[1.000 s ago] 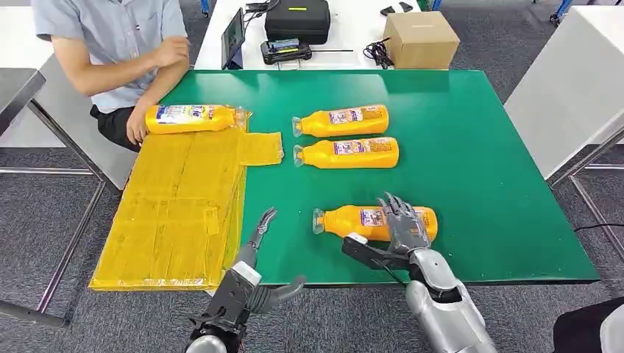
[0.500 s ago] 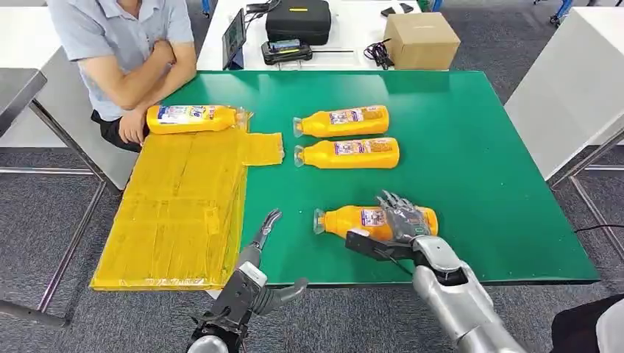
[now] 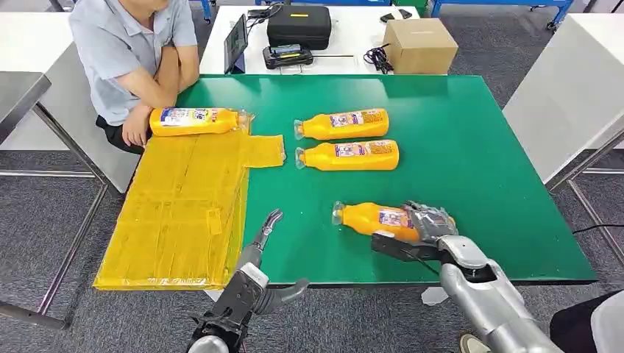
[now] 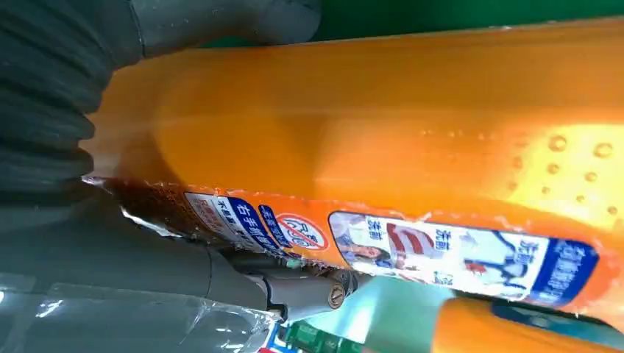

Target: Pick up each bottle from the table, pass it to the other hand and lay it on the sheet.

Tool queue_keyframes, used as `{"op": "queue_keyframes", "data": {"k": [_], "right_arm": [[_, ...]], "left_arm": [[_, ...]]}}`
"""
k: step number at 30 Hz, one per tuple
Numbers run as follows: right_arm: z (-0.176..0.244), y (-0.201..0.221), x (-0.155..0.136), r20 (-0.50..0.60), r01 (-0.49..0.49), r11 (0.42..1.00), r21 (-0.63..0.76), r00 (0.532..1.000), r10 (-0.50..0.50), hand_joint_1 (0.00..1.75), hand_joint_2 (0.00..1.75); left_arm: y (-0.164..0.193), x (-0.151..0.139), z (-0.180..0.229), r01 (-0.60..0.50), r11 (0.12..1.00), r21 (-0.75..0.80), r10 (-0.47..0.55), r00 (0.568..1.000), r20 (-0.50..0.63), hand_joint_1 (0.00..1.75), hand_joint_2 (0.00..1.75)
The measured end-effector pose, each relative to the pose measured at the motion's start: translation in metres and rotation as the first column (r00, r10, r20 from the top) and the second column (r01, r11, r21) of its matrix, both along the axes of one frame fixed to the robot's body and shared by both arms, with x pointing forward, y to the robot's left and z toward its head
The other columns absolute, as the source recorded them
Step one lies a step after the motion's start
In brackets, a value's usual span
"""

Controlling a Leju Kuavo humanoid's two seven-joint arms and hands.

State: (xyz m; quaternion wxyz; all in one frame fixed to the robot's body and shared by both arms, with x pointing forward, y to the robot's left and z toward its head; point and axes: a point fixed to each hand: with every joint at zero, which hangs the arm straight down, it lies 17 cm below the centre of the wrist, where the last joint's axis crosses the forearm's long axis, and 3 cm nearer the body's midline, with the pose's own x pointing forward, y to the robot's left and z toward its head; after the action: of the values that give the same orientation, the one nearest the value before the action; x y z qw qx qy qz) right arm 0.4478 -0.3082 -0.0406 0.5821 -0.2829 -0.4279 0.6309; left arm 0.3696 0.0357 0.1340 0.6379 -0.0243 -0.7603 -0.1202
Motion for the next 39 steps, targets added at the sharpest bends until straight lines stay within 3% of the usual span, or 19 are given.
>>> {"op": "queue_keyframes", "data": {"k": [8, 17, 18, 19, 21, 24, 28, 33, 39], "right_arm": [[-0.001, -0.01, -0.004, -0.011, 0.014, 1.0, 0.007, 1.0, -0.014, 1.75, 1.75], [0.008, 0.004, -0.015, -0.014, 0.016, 0.971, 0.239, 1.0, -0.013, 1.75, 1.75], [0.011, 0.007, -0.016, -0.003, 0.014, 0.963, 0.27, 1.0, -0.013, 1.75, 1.75], [0.014, 0.012, -0.017, 0.006, 0.009, 0.951, 0.308, 1.0, -0.012, 1.75, 1.75], [0.027, 0.028, -0.018, 0.029, -0.011, 0.908, 0.419, 1.0, -0.001, 1.75, 1.75], [0.054, 0.072, -0.023, 0.079, -0.075, 0.798, 0.598, 0.996, 0.034, 1.75, 1.75], [0.089, 0.14, -0.027, 0.111, -0.128, 0.631, 0.765, 0.992, 0.066, 1.75, 1.75], [0.133, 0.189, -0.02, 0.158, -0.185, 0.489, 0.852, 0.983, 0.095, 1.75, 1.75], [0.165, 0.227, -0.022, 0.193, -0.247, 0.374, 0.894, 0.965, 0.176, 1.75, 1.75]], "left_arm": [[-0.001, 0.0, 0.0, 0.002, 1.0, 0.006, -0.002, 1.0, 0.004, 0.0, 1.75], [-0.004, -0.001, 0.006, 0.024, 1.0, -0.021, -0.023, 0.999, 0.03, 0.0, 1.75], [-0.003, -0.001, 0.007, 0.022, 0.999, -0.031, -0.021, 0.999, 0.032, 0.0, 0.0], [-0.001, -0.001, 0.009, 0.013, 0.999, -0.042, -0.012, 0.999, 0.038, 0.0, 1.75], [0.006, 0.003, 0.013, -0.022, 0.996, -0.088, 0.026, 0.999, 0.045, 0.0, 1.75], [0.023, 0.01, 0.016, -0.091, 0.968, -0.234, 0.099, 0.995, 0.023, 0.0, 1.75], [0.026, 0.019, -0.008, -0.121, 0.874, -0.47, 0.054, 0.987, -0.154, 0.0, 1.75], [0.025, 0.017, -0.049, -0.191, 0.791, -0.581, 0.003, 0.951, -0.308, 0.0, 1.75], [0.014, 0.017, -0.07, -0.222, 0.724, -0.653, -0.071, 0.918, -0.391, 0.0, 1.75]]}}
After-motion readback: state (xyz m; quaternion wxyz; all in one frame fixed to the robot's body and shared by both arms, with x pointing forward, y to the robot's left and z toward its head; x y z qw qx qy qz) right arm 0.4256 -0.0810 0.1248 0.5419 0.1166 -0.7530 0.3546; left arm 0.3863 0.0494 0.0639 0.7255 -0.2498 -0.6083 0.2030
